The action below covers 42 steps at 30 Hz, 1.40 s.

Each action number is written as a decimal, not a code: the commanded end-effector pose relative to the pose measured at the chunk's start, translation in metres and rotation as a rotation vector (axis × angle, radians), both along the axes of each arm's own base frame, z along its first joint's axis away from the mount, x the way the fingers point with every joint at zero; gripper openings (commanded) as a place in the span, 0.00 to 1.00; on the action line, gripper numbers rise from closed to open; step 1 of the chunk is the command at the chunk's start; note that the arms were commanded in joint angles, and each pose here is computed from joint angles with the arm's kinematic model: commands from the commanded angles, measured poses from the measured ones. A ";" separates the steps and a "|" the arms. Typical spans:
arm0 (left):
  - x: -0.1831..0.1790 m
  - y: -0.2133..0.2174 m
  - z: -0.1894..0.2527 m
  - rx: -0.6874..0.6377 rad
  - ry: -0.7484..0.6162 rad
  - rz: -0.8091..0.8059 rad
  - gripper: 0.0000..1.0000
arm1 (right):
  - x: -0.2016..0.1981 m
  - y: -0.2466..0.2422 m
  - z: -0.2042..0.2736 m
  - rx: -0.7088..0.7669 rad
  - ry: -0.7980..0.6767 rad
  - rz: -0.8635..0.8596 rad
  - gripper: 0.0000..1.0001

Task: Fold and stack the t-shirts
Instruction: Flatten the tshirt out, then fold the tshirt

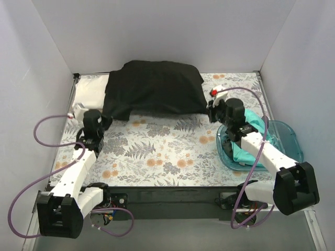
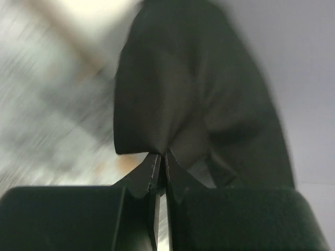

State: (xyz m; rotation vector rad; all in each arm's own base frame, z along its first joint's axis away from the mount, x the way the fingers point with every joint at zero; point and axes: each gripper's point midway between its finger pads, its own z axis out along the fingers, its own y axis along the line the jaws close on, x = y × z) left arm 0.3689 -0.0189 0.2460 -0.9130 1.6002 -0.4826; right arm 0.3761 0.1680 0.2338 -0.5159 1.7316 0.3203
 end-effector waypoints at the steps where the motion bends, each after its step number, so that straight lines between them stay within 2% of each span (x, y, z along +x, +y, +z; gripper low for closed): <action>1: -0.038 0.004 -0.063 -0.193 0.131 0.098 0.00 | -0.024 0.014 -0.041 0.126 0.111 0.058 0.01; 4: -0.064 0.001 -0.115 -0.235 0.269 0.113 0.00 | -0.049 0.017 -0.094 0.164 0.280 0.074 0.01; 7: -0.087 -0.002 -0.151 -0.264 0.378 0.130 0.00 | -0.066 0.021 -0.113 0.217 0.374 0.083 0.01; 11: -0.113 -0.001 -0.176 -0.291 0.462 0.157 0.00 | -0.091 0.012 -0.141 0.222 0.467 0.047 0.01; 14: -0.138 0.001 -0.187 -0.317 0.533 0.202 0.00 | -0.099 -0.002 -0.143 0.181 0.491 -0.007 0.01; 18: -0.172 0.016 -0.177 -0.338 0.560 0.323 0.00 | -0.120 -0.015 -0.151 0.152 0.544 -0.050 0.01; 20: -0.181 0.024 -0.153 -0.353 0.508 0.367 0.00 | -0.137 -0.014 -0.154 0.158 0.594 -0.022 0.01; 23: -0.182 0.014 -0.127 -0.401 0.429 0.296 0.00 | -0.149 -0.016 -0.153 0.164 0.616 -0.024 0.01; 25: -0.196 0.020 -0.120 -0.415 0.445 0.350 0.00 | -0.157 -0.015 -0.152 0.166 0.646 -0.010 0.01; 29: -0.207 0.022 -0.095 -0.436 0.389 0.349 0.00 | -0.174 -0.010 -0.144 0.168 0.708 0.027 0.01; 34: -0.204 0.017 -0.096 -0.437 0.377 0.313 0.00 | -0.187 -0.009 -0.146 0.174 0.728 0.031 0.01; 42: -0.178 0.019 -0.087 -0.391 0.342 0.298 0.00 | -0.165 -0.021 -0.137 0.124 0.665 -0.053 0.01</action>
